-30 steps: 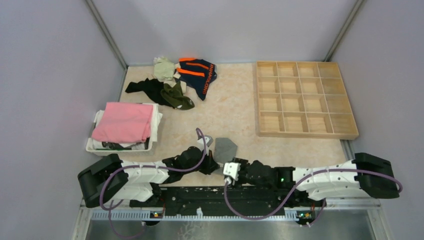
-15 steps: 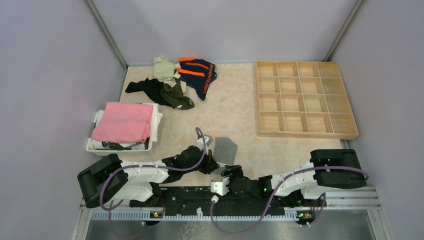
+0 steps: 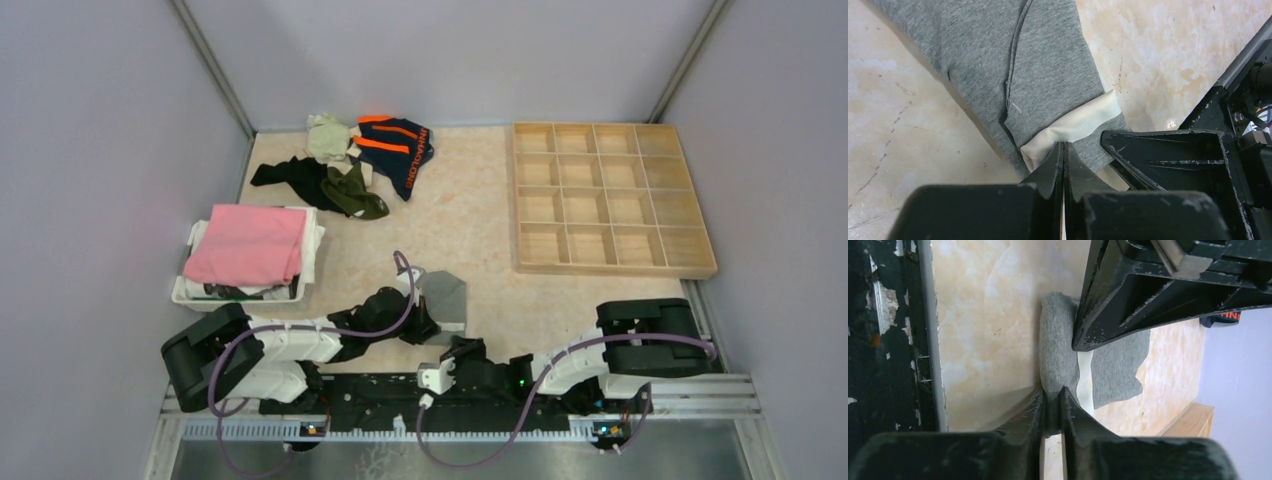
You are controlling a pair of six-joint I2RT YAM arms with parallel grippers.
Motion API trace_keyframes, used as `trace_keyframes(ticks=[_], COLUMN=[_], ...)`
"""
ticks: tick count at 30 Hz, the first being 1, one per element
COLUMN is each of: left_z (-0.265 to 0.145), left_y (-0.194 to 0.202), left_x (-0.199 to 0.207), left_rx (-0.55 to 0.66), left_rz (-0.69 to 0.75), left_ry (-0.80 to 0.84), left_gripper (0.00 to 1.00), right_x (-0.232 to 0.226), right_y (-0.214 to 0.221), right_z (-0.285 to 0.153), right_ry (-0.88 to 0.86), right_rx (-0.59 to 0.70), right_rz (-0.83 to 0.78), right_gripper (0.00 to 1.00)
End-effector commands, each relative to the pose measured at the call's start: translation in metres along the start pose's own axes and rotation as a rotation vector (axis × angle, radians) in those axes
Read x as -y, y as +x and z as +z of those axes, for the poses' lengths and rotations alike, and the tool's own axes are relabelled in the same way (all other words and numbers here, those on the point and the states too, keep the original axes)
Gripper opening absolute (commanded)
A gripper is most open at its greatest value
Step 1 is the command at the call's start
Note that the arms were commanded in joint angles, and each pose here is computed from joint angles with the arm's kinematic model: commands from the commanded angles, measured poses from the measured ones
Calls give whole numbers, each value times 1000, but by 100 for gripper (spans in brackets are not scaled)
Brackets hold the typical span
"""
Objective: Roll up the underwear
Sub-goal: Roll the underwear to the center of the board.
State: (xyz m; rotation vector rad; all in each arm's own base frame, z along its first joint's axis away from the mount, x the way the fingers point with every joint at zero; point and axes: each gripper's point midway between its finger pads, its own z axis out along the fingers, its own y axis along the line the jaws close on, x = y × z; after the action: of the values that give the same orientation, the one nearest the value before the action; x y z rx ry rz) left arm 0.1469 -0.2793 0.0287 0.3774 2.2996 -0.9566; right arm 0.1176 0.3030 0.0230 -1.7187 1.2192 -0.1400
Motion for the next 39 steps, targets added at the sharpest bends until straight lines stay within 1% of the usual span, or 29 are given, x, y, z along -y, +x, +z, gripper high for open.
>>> trace_keyframes(ticks=[1, 2, 5, 8, 12, 16, 24, 32, 39], left_z=[-10, -10, -11, -16, -27, -35, -39, -45, -58], left_y=[44, 42, 33, 18, -13, -32, -27, -25, -32], left_x=[-47, -46, -41, -28, 0, 10, 10, 3, 1], left_rx=[-160, -154, -127, -75, 6, 36, 29, 53, 115], left_rz=[29, 28, 22, 21, 51, 81, 79, 59, 35], left_ry=[-159, -154, -131, -81, 8, 11, 26, 3, -9], left_gripper=[0, 0, 0, 0, 0, 0, 0, 0, 0], right_x=[-6, -6, -5, -2, -1, -1, 4, 9, 20], right_y=[6, 5, 1, -9, -30, -41, -61, -73, -81], right_z=[-2, -2, -4, -9, -15, -20, -30, -32, -25], right_ry=[-16, -17, -20, -36, -107, -199, -383, -526, -636], right_rx=[-22, -17, -4, 33, 104, 146, 237, 291, 285], right_rz=[-29, -22, 19, 80, 217, 374, 641, 814, 957], right_gripper=[4, 0, 0, 0, 0, 0, 0, 0, 0])
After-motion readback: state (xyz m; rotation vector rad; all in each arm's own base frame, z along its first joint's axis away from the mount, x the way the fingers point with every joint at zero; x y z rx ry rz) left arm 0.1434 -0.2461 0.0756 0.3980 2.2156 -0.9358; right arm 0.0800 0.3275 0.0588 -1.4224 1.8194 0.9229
